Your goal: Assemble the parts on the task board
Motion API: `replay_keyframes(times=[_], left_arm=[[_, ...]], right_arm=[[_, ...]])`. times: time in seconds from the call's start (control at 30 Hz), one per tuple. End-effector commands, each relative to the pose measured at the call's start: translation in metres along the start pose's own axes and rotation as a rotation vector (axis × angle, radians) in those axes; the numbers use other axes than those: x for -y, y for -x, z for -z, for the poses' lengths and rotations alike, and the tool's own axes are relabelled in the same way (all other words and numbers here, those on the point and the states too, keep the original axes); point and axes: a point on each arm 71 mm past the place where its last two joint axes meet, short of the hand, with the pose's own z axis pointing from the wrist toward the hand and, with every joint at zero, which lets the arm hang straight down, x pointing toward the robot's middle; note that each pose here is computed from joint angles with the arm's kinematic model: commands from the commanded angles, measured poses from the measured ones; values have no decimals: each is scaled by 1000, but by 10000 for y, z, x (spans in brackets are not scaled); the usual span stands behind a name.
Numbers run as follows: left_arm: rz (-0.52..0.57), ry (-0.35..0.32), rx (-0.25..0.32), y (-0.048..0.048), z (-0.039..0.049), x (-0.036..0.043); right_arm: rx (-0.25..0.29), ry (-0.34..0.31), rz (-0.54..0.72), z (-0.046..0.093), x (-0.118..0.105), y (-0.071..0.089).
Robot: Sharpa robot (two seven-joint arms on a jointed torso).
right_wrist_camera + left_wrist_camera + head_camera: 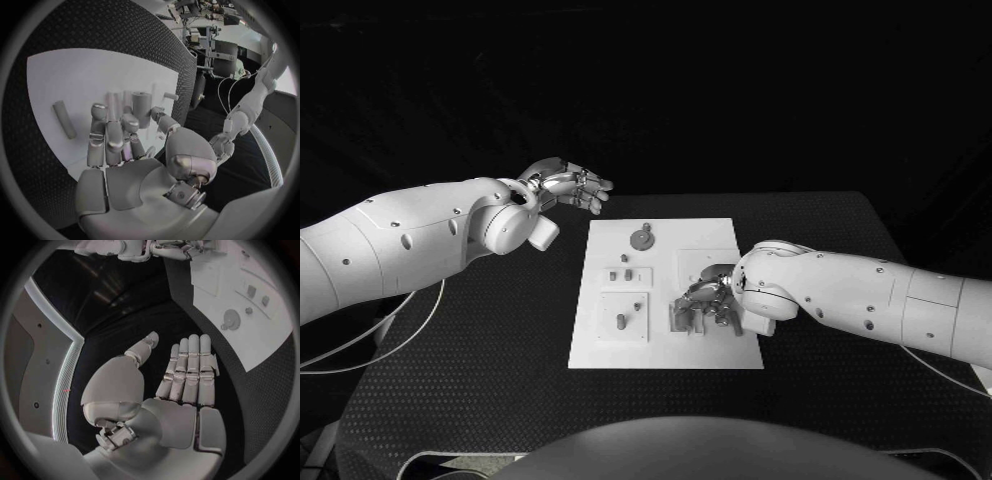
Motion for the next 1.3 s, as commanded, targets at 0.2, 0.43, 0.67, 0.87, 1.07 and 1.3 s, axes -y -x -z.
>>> replay_keyframes(times=[0.2,0.43,0.67,0.87,1.07,1.3], left_arm=[[6,-8,-18,-25,-12,19],[5,-8,-16,-22,-12,18],[5,-8,-16,-21,-12,18],[5,-8,-16,-21,-12,18],[5,-7,-15,-19,-12,17],[5,-8,-14,-15,-14,16]], right_arm=[[-26,-9,17,-23,18,-60],[-18,-14,17,-25,23,-52],[-19,-13,18,-25,22,-53],[-14,-12,15,-24,23,-49],[25,0,18,-16,34,-19],[77,36,16,58,62,37]])
